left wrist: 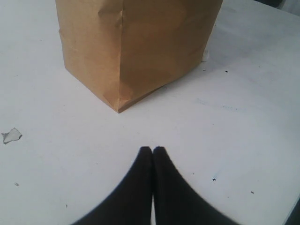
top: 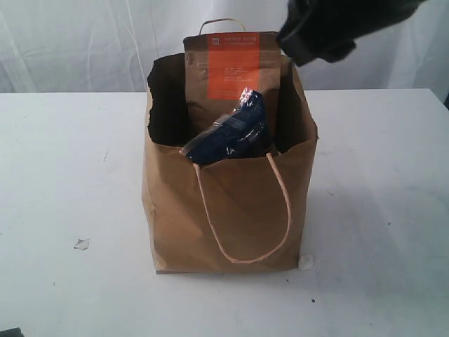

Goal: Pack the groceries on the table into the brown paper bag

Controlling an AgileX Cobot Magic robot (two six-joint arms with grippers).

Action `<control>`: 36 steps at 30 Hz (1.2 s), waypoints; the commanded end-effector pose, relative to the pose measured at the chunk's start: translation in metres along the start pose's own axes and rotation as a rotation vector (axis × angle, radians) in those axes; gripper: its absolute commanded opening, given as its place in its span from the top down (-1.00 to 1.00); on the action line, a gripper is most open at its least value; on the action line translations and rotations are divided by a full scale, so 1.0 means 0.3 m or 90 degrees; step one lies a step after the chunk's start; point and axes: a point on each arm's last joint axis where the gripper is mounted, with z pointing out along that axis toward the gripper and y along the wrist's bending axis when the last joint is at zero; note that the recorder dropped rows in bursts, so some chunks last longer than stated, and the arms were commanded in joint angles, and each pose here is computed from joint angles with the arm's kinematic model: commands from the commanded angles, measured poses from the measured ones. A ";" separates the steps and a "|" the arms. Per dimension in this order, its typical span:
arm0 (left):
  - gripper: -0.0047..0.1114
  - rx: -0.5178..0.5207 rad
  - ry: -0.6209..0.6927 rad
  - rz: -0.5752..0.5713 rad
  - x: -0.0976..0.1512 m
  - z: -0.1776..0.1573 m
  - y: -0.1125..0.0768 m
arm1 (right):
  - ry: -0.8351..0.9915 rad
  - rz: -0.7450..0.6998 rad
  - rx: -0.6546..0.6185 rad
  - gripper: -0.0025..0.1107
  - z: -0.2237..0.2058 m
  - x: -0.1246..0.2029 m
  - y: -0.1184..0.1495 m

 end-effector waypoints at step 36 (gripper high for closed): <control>0.92 0.002 0.001 -0.004 0.003 0.000 -0.001 | 0.136 0.265 -0.016 -0.14 -0.013 0.670 0.199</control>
